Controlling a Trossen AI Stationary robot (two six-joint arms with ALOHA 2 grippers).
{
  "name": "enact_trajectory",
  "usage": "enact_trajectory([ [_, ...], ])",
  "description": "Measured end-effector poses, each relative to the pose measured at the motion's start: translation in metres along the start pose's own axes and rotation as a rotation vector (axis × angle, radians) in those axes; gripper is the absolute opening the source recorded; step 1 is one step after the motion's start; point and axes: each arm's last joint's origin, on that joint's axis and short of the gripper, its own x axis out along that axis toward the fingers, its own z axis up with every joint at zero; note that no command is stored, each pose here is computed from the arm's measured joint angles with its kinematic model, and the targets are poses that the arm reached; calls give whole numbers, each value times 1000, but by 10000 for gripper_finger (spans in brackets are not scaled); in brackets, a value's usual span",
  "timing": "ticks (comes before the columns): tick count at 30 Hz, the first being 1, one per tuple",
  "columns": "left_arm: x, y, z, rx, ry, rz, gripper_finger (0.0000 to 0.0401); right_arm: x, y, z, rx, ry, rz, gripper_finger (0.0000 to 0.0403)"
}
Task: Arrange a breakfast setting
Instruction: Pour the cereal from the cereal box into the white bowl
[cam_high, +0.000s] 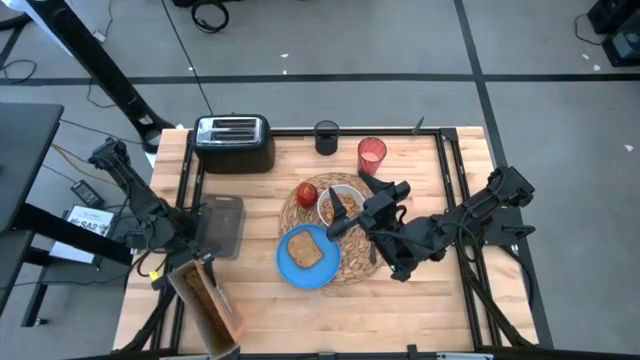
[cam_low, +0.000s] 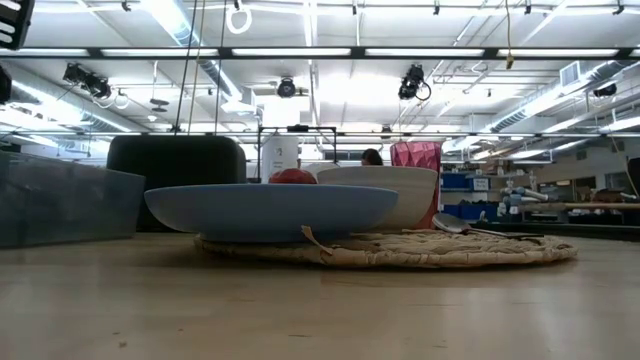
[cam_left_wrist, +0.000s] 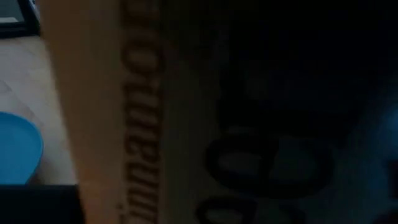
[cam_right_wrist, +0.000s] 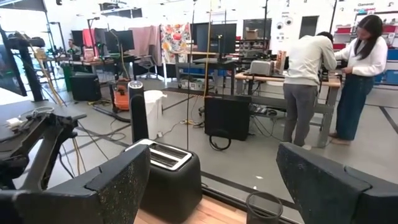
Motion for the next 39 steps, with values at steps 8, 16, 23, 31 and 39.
enact_trajectory([
  [8,0,1,-4,-63,44,8,293,0,-1,0,2,5,-21,352],
  [16,0,0,-4,-192,50,-13,295,0,-1,0,2,4,-18,352],
  [23,0,-1,-5,-218,65,-56,295,0,0,0,3,2,-9,351],
  [31,0,-1,-3,-95,44,-46,295,0,0,0,-3,2,-9,350],
  [39,0,0,5,-10,-46,6,296,0,-1,0,-5,5,-18,350],
])
